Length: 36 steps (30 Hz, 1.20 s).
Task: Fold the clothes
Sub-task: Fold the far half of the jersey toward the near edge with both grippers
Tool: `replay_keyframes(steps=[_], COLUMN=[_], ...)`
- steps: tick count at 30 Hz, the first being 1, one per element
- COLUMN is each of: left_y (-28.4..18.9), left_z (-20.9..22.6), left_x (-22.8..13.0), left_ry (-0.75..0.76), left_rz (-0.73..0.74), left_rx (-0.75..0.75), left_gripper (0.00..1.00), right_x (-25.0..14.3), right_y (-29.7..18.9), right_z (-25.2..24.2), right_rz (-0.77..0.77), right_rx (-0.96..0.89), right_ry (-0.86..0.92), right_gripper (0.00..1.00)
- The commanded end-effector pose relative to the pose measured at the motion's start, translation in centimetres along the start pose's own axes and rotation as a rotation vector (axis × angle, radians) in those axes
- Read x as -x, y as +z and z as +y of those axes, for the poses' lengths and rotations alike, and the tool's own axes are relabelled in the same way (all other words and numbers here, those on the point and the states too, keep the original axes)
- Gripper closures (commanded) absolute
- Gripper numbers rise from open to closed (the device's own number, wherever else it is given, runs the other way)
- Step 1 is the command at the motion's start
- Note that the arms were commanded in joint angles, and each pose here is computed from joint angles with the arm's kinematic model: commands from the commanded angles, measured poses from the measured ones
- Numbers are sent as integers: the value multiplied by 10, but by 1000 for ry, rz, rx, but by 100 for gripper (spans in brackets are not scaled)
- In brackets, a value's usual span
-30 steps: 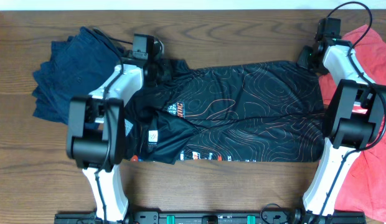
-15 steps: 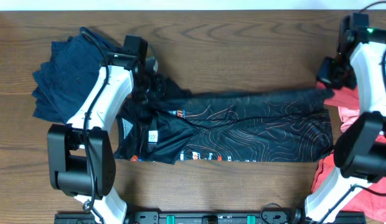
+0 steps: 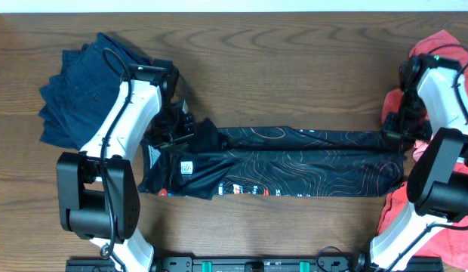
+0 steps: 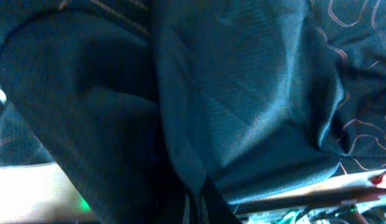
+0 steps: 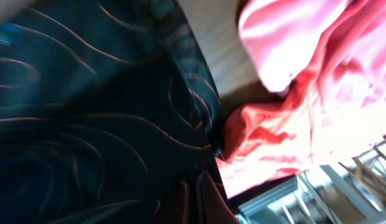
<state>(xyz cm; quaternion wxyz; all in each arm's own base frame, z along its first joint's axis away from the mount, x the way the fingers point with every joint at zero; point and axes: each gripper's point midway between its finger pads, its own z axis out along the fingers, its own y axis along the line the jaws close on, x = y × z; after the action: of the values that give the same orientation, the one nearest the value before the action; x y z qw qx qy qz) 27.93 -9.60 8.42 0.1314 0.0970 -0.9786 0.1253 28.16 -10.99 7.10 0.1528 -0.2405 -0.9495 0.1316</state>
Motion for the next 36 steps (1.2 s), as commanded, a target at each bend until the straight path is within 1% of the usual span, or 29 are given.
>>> replay_keyframes(steps=[1,2,3,4,7,11,14,18,20,21,22,24,25,29,31,32,35,36], left_y=[0,0,-1,-1,-2,0,0,-1,-1,0,0,2,4,21,31,35,49,53], left_z=[7,9,10,11,12,8,-2,-28,-37,-40,-41,-43,-42,-37,-35,-35,-32,-31], left_x=[-16,-22,-26,-29,-32,-19,-4,22,38,46,53,68,75,88,93,95,99,99], left_ry=[7,0,-4,-6,17,33,57,155,209,226,232,226,214,144,141,139,135,133], left_rz=[45,65,81,94,108,56,-7,-118,-192,-226,-258,-319,-339,-339,-328,-322,-296,-288], left_rx=[31,38,43,47,50,33,-14,-105,-99,-83,-65,-23,0,28,32,34,44,47], left_gripper=[92,87,78,73,66,66,65,64,40,22,21,16,12,10,11,13,35,40], right_x=[-6,-7,-9,-9,-10,-10,-11,-10,-10,-10,-11,-12,-12,-14,-16,-16,-16,-16], right_y=[16,18,18,18,18,19,19,19,19,19,18,18,18,18,18,18,18,18], right_z=[-12,-13,-14,-16,-19,-16,-9,1,4,5,6,9,9,8,8,8,8,8], right_rz=[38,45,51,53,57,63,68,68,70,73,76,80,81,90,96,98,99,99], right_rx=[-49,-50,-52,-57,-61,-40,-3,49,66,74,81,97,100,97,95,95,94,94], right_ry=[35,35,35,37,42,45,37,12,13,13,9,-4,-8,-21,-23,-24,-23,-23], right_gripper=[96,93,90,88,85,84,83,83,83,83,83,83,83,83,83,83,84,84])
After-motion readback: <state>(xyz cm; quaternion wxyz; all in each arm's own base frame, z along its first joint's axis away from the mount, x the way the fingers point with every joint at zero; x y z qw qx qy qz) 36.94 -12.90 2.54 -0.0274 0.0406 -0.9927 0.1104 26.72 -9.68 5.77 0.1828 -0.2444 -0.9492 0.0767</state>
